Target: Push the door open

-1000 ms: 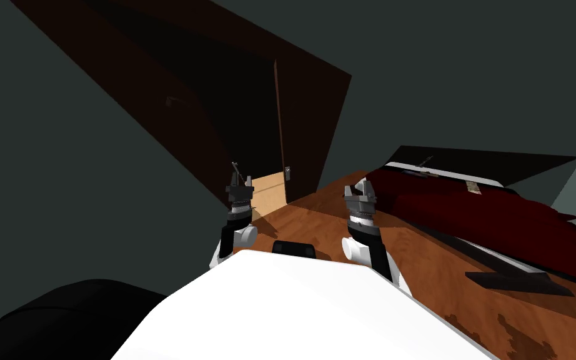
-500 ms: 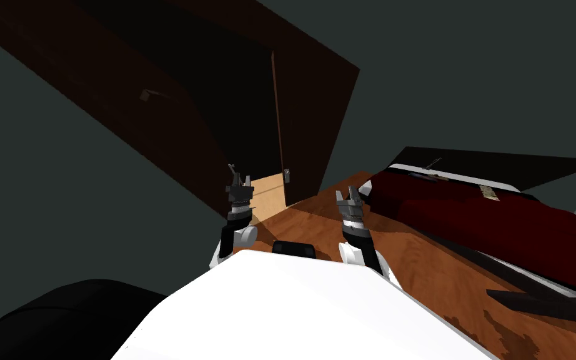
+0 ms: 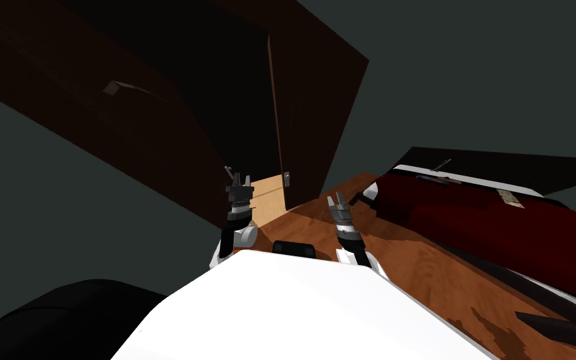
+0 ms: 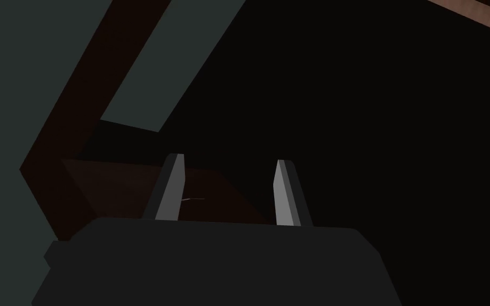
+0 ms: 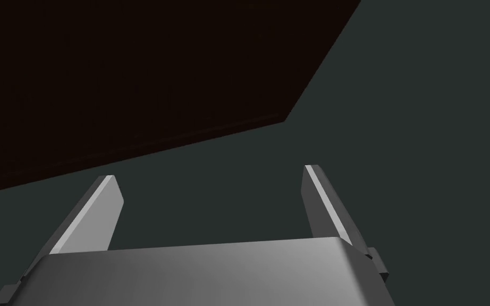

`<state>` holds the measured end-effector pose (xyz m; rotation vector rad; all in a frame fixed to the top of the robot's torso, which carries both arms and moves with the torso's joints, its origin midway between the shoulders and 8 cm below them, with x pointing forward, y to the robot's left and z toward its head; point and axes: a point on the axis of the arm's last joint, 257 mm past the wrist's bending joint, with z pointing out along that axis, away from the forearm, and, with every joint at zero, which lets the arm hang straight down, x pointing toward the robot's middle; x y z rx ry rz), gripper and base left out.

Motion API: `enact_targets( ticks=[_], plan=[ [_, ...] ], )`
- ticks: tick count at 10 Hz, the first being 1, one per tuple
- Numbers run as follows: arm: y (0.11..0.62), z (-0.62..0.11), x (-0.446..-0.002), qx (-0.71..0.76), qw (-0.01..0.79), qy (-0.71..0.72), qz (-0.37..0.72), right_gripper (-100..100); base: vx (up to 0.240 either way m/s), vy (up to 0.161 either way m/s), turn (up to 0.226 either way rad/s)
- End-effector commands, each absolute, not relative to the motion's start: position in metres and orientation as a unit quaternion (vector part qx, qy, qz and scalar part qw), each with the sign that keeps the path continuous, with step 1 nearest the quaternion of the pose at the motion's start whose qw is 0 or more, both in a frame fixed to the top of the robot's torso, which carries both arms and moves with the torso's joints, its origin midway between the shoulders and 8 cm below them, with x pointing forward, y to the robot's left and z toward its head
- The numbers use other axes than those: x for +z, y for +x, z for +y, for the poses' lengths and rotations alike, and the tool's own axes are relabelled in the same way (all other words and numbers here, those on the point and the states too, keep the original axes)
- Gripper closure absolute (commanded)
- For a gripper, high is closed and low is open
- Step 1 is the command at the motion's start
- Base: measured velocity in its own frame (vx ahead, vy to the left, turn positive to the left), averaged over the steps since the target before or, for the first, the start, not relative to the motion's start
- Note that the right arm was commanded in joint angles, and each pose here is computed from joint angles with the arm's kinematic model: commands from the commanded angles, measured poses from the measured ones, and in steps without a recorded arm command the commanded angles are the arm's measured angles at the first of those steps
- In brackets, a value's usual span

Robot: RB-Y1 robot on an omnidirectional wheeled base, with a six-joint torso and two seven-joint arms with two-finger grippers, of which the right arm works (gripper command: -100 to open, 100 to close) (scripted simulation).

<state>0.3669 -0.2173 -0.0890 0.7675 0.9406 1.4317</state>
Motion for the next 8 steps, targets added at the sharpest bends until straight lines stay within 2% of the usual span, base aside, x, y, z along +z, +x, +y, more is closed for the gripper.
enact_targets(
  ticks=[1, 8],
  plan=[
    [0.364, -0.207, -0.105, 0.616, 0.578, 0.332, 0.419, -100, 0.157, 0.014, 0.01],
    [0.338, -0.146, -0.187, 0.62, 0.493, 0.339, 0.507, -100, 0.189, 0.011, 0.006]
  ],
)
